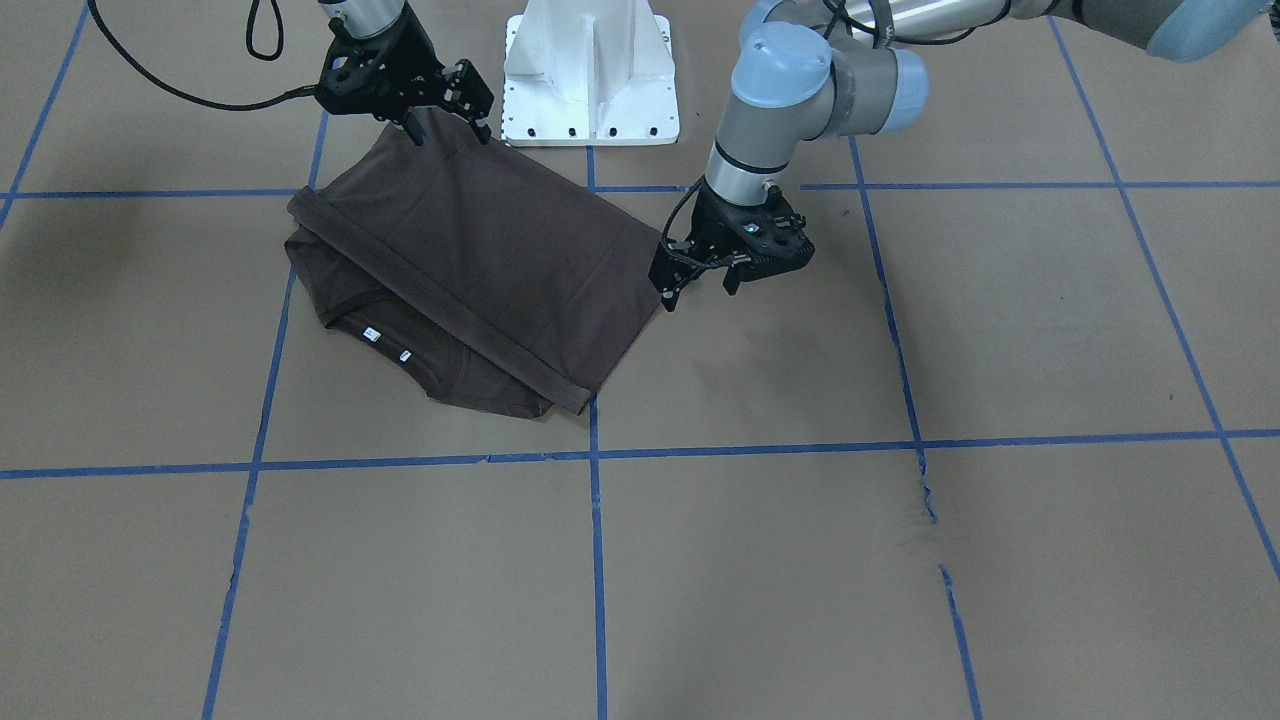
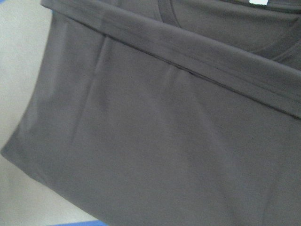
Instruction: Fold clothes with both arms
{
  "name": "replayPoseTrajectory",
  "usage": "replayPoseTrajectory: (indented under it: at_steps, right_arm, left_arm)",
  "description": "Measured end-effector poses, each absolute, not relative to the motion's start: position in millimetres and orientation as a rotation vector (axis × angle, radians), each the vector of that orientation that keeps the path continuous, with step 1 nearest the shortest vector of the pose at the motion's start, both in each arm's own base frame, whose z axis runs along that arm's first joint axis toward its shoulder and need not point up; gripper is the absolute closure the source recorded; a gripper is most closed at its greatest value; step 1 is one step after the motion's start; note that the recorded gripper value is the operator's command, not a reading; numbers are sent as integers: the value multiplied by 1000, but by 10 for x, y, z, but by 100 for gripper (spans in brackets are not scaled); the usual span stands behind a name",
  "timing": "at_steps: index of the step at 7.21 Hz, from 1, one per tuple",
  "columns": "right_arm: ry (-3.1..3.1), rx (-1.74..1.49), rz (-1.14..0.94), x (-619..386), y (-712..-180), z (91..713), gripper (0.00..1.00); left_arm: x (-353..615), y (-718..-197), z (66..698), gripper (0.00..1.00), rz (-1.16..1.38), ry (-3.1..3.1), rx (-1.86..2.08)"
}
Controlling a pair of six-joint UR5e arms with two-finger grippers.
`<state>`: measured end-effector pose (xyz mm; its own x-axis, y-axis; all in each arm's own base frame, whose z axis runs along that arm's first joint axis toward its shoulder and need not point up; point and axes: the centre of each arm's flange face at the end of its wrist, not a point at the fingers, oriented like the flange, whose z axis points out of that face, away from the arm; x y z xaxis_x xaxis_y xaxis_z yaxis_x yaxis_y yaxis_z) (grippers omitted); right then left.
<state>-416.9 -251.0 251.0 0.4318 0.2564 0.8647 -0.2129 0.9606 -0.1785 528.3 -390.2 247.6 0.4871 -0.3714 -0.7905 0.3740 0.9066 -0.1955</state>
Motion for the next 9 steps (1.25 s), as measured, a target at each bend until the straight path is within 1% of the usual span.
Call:
replayPoseTrajectory:
  at_steps: [2, 3, 4, 5, 6, 9]
  right_arm:
    - [-1110, -26, 320, -4128, -2667, 2384, 0]
    - [-1112, -24, 324, -4122, -2688, 2370, 0]
    - [-1112, -23, 326, -4119, -2697, 2368, 0]
    - [-1113, -23, 326, -4118, -2703, 2365, 0]
    - [-1114, -22, 327, -4118, -2705, 2362, 0]
    - [-1114, -25, 325, -4113, -2702, 2361, 0]
  left_arm:
    - [5602, -3442, 2520, 11, -458, 931, -59]
    - [5672, -3324, 2542, 17, -458, 923, -76]
    - [5722, -3256, 2568, 44, -455, 916, -86]
    - [5765, -3213, 2595, 80, -451, 908, -92]
    - [5788, -3198, 2618, 100, -450, 902, -93]
    - [5756, -3248, 2627, 100, -453, 886, -87]
